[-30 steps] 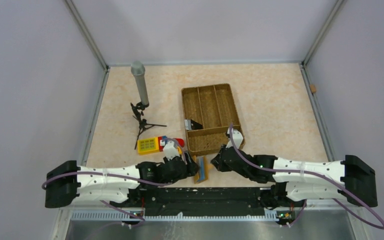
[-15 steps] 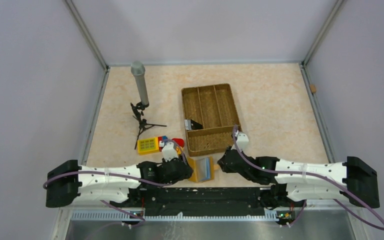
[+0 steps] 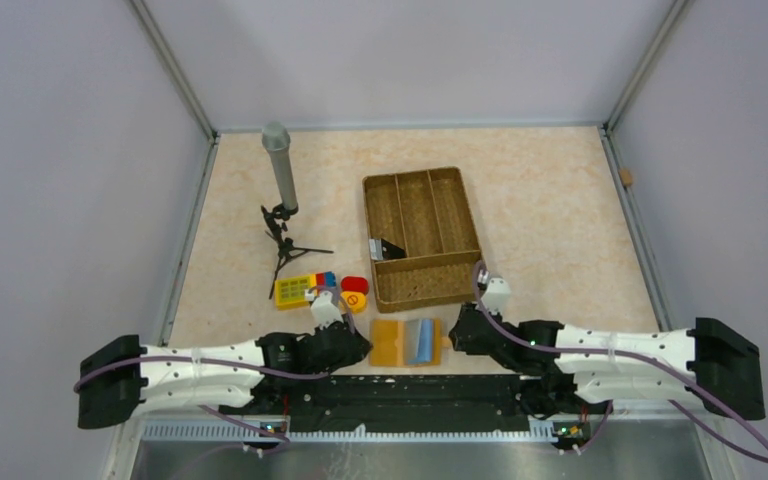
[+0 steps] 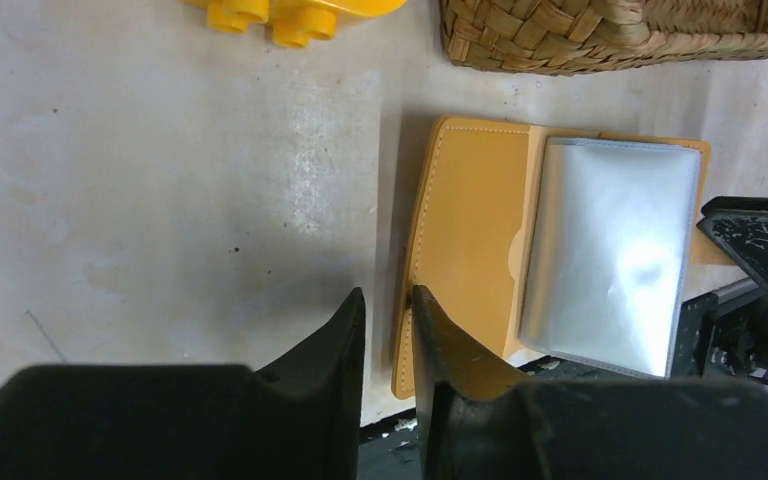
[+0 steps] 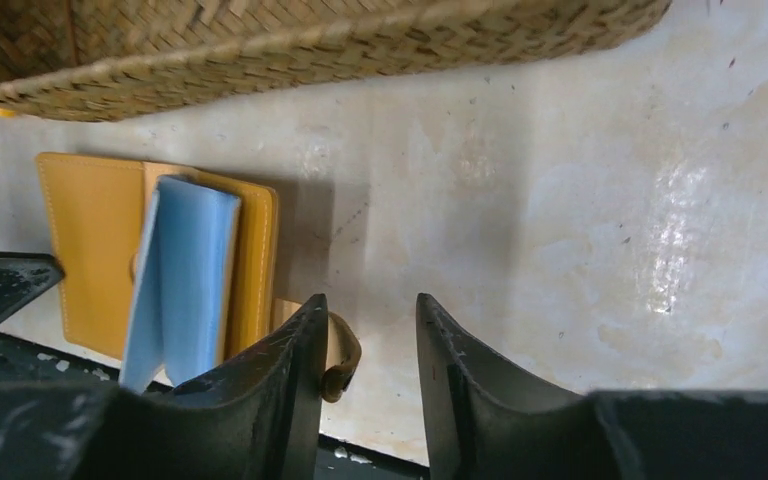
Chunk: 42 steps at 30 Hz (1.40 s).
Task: Put the credit cards into the card holder
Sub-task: Open the card holder at the corner of the board.
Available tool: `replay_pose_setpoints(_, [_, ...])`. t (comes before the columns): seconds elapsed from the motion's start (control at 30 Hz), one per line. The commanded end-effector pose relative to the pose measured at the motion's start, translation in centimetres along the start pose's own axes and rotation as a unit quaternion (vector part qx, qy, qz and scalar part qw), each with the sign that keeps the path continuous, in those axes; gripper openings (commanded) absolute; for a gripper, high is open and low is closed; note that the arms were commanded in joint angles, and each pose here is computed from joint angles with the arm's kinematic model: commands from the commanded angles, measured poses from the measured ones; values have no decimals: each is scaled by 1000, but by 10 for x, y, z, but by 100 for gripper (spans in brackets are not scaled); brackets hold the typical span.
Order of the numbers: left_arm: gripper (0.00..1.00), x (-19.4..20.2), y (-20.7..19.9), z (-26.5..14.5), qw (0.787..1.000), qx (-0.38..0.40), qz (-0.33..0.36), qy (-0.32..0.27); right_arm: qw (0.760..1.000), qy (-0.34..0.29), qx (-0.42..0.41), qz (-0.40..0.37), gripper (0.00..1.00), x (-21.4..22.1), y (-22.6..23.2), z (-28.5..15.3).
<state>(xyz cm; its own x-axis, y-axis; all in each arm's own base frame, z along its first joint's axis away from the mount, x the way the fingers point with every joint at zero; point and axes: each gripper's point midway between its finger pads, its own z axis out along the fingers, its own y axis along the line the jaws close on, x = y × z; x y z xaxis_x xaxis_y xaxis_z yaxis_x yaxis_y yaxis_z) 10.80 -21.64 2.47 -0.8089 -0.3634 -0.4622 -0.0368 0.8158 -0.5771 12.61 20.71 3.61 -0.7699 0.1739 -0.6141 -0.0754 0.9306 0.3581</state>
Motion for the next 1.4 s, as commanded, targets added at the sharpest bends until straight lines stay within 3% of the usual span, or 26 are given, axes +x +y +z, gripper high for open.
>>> replay_pose_setpoints(0.0, [25,-3,-14,1,999,39,-7,-6,998,-40,-55,7,41,-34,36,-21])
replay_pose_setpoints(0.2, [25,-2,-22,1,999,51,5,-1,991,-56,-123,-3,47,-58,72,-45])
replay_pose_setpoints(0.4, [25,-1,-25,2,999,51,13,2,980,-35,-198,0,37,-55,110,-53])
replay_pose_setpoints(0.63, [22,-1,-26,2,998,53,15,3,981,-15,-191,8,32,-43,114,-40])
replay_pose_setpoints(0.77, [22,-1,-28,2,998,54,15,3,981,-34,-193,-1,39,-57,118,-49])
replay_pose_setpoints(0.97, [21,-2,-29,1,998,56,15,2,975,-45,-220,-4,41,-71,130,-67])
replay_pose_setpoints(1.13, [21,-2,-29,1,998,56,18,3,973,-12,-232,-14,39,-56,143,-58])
replay_pose_setpoints(1.37, [21,-1,-30,2,998,57,18,5,986,45,-157,-28,35,-28,132,-28])
